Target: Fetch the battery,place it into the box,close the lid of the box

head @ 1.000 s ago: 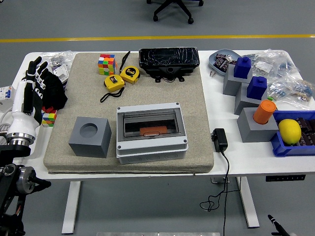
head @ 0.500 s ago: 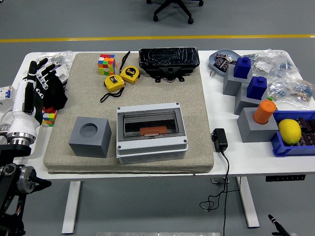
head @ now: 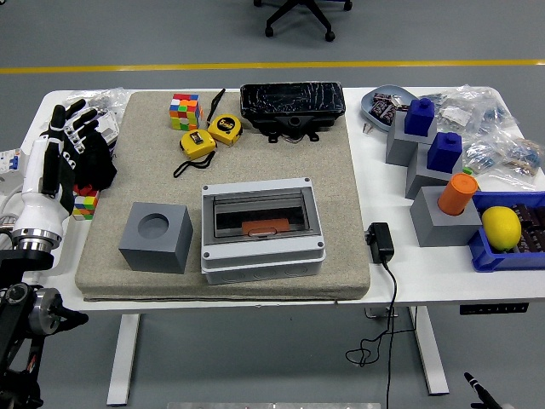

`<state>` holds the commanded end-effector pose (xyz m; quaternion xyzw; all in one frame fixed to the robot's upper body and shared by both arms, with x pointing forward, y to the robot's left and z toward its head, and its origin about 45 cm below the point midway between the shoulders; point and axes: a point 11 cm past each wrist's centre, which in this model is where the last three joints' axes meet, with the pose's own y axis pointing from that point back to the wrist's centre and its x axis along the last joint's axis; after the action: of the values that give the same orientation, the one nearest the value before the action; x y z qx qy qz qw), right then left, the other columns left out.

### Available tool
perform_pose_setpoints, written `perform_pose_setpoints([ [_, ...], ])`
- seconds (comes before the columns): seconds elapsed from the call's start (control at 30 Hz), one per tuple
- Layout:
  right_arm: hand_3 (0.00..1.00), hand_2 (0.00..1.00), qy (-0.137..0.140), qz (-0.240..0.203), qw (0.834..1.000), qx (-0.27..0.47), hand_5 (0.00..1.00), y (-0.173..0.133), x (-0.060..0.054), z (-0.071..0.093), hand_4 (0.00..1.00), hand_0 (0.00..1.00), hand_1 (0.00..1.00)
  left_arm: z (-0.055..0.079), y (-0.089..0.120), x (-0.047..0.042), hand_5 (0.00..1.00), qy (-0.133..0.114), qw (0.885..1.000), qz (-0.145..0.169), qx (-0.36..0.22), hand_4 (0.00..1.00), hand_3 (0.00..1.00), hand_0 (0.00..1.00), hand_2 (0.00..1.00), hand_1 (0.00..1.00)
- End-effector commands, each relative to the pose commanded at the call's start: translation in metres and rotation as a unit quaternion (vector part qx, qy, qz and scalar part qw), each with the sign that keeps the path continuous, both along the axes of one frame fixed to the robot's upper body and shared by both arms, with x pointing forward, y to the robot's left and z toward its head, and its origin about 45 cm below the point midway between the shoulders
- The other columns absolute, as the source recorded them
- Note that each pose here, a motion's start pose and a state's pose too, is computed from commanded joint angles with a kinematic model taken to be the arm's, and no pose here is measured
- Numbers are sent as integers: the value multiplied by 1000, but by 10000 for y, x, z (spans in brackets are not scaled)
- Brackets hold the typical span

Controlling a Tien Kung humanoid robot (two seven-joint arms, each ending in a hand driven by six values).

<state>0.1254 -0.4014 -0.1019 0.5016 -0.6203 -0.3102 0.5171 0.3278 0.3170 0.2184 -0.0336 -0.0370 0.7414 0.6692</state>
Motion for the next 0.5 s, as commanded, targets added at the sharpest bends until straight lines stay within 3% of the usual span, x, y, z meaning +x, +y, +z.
perform_pose_setpoints([
  [0.5,801,755,-27,-62,998,16,998,2,8,3,998,942,814,-5,1,3,998,0,1000,2,-3,998,830,818,806,835],
])
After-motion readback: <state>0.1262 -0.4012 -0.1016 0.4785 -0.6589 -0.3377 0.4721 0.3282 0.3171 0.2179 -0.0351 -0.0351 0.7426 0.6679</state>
